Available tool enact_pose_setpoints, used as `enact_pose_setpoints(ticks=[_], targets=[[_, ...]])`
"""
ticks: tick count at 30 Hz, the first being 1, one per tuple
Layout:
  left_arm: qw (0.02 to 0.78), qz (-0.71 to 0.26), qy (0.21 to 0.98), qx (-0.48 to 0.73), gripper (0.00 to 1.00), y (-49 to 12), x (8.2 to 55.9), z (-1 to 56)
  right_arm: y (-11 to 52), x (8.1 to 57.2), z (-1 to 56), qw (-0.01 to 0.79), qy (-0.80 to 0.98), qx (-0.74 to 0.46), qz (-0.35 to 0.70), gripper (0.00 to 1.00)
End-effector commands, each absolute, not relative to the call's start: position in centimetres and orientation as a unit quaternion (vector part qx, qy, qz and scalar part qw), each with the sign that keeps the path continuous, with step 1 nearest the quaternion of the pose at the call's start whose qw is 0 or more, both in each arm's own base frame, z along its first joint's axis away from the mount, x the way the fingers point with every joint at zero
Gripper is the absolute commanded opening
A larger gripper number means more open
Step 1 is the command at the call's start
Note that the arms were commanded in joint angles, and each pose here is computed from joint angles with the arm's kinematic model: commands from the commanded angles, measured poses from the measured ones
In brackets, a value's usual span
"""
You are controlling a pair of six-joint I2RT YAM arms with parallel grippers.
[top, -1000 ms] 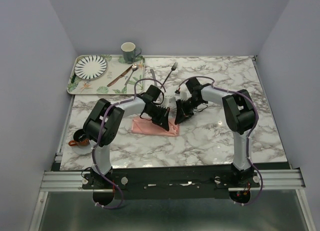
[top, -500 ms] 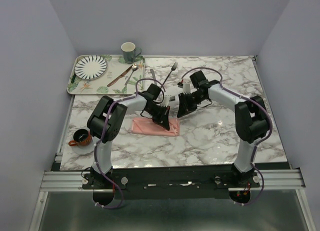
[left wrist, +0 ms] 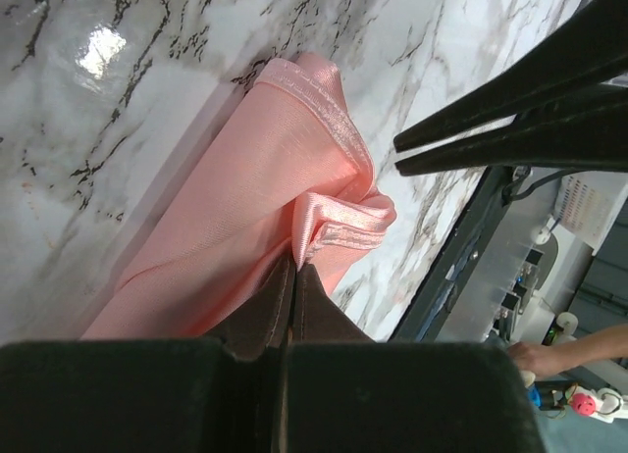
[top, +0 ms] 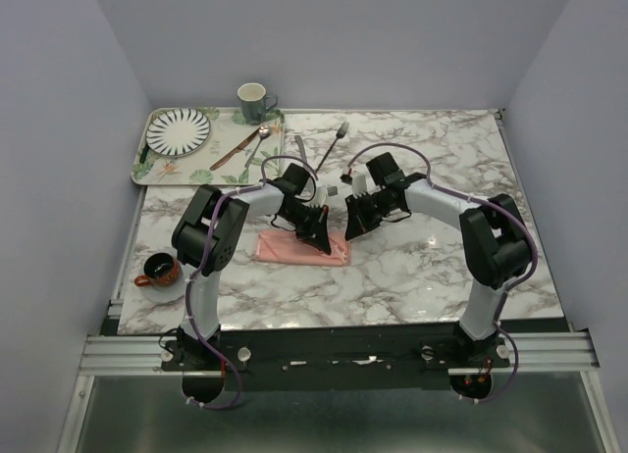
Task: Fold the napkin into a case and place the utensils inside
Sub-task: Stuff the top corner of the smaller-rectangle-folded napkin into the folded napkin.
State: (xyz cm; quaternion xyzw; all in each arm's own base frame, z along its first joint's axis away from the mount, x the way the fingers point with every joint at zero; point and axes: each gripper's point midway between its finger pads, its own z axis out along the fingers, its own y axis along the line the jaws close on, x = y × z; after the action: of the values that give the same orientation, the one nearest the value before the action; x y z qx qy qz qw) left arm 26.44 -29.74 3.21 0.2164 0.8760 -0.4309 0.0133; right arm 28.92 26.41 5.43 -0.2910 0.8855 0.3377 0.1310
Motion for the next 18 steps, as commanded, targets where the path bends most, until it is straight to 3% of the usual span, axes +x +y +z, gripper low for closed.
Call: enact_pose_setpoints(ticks=[1, 18], targets=[[-0.012, -0.396, 0.896, 0.2, 0.0, -28.1, 25.8, 0.0, 27.8, 30.5, 5.3, 0.184, 0.871, -0.324, 0.32, 0.11], [-0.024, -0.401, 0.899, 0.173, 0.0, -27.1, 26.0, -0.8, 28.7, 29.6, 2.0, 0.181, 0.872, -0.363, 0.274, 0.1]])
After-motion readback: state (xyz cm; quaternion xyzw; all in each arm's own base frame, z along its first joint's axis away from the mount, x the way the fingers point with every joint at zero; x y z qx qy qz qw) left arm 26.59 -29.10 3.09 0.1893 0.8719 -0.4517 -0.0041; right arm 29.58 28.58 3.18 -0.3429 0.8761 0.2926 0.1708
